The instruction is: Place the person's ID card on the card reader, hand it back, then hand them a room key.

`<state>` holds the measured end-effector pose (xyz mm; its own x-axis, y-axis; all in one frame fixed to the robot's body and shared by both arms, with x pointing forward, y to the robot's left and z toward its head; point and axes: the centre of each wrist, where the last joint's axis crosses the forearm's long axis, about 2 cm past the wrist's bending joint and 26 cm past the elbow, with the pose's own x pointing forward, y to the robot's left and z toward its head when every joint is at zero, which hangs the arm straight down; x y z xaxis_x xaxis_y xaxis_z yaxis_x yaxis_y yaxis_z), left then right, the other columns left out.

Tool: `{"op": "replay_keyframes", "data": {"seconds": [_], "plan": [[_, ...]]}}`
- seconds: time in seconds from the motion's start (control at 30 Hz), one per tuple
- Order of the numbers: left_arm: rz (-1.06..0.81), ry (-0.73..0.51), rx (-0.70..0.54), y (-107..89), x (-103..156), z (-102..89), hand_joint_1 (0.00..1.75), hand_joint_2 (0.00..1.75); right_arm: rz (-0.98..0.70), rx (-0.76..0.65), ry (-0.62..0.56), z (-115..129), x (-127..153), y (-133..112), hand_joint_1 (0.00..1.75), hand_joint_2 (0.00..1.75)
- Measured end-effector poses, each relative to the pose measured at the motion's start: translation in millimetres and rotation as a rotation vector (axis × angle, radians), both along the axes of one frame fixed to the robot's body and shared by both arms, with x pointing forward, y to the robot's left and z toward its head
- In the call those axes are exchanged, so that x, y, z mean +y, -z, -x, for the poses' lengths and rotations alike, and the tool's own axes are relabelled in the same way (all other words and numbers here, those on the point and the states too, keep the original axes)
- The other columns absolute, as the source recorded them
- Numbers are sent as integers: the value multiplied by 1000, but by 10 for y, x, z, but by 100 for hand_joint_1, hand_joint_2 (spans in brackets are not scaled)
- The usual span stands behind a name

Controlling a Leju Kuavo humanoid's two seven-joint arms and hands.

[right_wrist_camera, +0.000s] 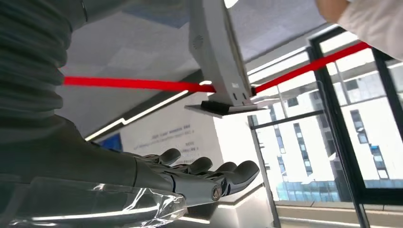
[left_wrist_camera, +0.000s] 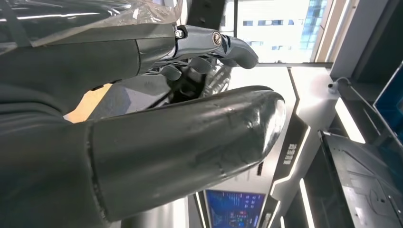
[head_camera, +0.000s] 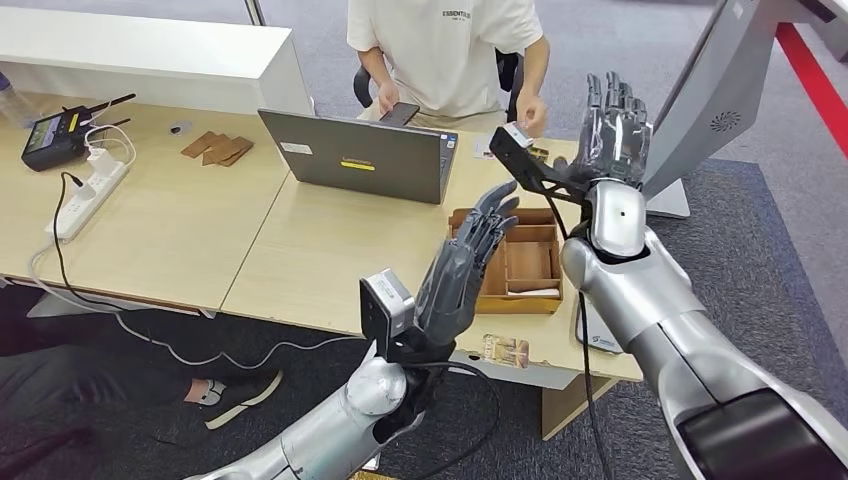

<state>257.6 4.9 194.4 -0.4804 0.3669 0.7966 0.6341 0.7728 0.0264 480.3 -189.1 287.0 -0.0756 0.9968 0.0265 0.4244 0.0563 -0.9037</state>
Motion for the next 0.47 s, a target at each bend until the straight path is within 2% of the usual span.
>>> {"op": "replay_keyframes", "data": {"seconds": [0.17,0.37,0.47], "plan": [[-18,-70,0,26,72,-8,0,0,-264,-52,-98,88,-7,21,0,175],[-51,-135,6,1,198,18,0,0,-699,12,-171,407,-138,376,0,175],[-49,-143,3,-16,246,31,0,0,-785,10,-187,547,-217,482,0,175]]}}
